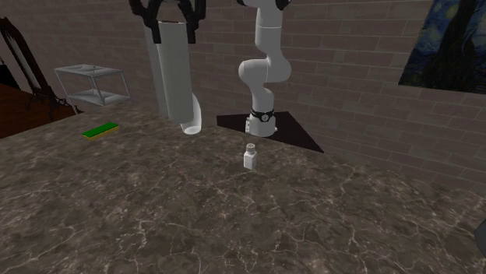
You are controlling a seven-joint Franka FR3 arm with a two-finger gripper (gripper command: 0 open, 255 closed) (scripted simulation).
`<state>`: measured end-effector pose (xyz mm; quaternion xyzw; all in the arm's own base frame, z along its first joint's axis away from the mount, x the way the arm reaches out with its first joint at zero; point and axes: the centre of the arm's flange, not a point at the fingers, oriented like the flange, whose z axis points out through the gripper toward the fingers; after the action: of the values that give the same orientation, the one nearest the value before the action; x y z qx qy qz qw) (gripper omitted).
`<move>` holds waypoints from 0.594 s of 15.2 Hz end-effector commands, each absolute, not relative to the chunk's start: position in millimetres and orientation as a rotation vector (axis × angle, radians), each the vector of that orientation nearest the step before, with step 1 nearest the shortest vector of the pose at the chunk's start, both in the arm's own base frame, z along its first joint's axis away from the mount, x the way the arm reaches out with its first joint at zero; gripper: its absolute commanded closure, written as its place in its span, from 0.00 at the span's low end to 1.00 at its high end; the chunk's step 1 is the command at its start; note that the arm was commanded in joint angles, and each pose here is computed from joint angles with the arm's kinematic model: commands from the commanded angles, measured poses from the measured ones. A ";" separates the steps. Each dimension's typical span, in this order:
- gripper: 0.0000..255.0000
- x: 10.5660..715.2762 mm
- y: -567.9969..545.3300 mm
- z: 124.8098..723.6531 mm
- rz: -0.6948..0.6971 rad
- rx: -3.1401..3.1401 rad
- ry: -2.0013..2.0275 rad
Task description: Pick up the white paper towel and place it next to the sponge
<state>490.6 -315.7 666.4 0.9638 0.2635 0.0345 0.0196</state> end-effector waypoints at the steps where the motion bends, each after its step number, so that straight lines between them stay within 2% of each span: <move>1: 1.00 468.5 -329.4 662.3 0.107 2.991 0.820; 9: 1.00 382.1 -384.3 636.2 0.107 2.991 0.820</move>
<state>392.6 -379.1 639.6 0.9639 0.2634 0.0343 0.0193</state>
